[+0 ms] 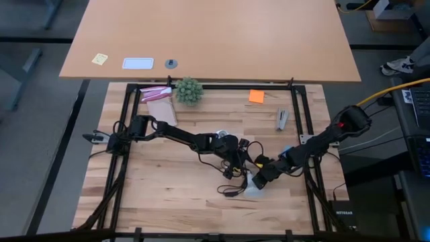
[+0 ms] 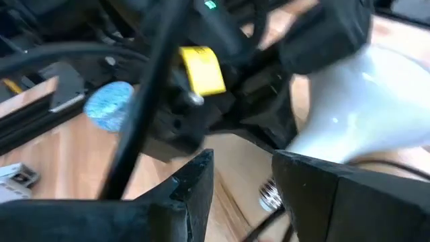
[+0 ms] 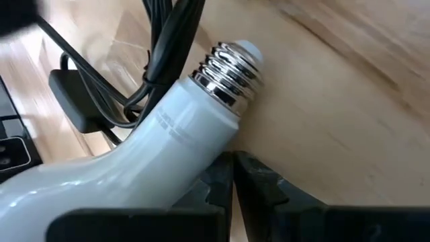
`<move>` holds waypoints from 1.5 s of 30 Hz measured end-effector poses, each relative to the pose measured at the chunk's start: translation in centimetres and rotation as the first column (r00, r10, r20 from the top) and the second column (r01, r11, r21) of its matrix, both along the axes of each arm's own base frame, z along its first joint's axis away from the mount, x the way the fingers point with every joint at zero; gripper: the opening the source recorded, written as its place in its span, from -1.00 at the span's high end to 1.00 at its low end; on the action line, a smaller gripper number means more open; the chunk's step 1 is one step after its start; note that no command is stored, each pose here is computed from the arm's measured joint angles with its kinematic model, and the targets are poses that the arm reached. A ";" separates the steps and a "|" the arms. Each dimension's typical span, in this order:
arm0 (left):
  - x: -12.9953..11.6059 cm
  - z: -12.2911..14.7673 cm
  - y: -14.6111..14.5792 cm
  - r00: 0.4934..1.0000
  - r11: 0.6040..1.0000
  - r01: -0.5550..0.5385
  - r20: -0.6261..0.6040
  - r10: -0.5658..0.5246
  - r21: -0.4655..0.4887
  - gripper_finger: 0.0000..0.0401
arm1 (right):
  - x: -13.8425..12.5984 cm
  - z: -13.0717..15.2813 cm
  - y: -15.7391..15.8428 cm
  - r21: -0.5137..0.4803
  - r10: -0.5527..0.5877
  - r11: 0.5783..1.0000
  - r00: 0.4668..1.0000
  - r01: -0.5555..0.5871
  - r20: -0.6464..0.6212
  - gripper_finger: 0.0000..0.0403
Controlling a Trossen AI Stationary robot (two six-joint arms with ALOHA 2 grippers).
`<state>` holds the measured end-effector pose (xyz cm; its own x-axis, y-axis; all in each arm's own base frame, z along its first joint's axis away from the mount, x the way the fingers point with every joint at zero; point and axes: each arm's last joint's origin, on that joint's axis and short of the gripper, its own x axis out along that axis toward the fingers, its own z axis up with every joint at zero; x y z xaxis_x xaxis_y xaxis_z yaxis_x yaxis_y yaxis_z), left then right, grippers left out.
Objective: Screw lightbulb
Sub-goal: Insert the lightbulb into the lamp
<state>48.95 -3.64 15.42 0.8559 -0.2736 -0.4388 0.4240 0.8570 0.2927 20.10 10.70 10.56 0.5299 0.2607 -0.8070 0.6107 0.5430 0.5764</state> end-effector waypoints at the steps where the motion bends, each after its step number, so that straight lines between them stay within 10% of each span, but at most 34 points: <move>1: -0.1 -0.1 0.0 1.000 1.000 0.020 -0.009 -0.020 0.006 0.29 | 0.0 0.0 0.0 -0.005 -0.005 1.000 1.000 0.005 0.005 0.88; 16: -0.9 -0.5 -4.2 0.924 0.876 0.353 0.028 -0.382 0.329 0.29 | 0.9 0.3 -0.5 -0.128 -0.102 0.984 0.980 0.124 0.168 0.88; 45: -0.9 -0.6 -4.3 0.940 0.910 0.328 0.007 -0.341 0.254 0.29 | 1.2 3.0 -0.9 -0.173 -0.081 0.977 0.973 0.120 0.216 0.88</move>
<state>48.02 -7.93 14.84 0.7558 -0.4371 -0.4876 0.6524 0.5663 0.5036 21.29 9.79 13.58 0.7058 0.0545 -0.7063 0.5461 0.5933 0.5915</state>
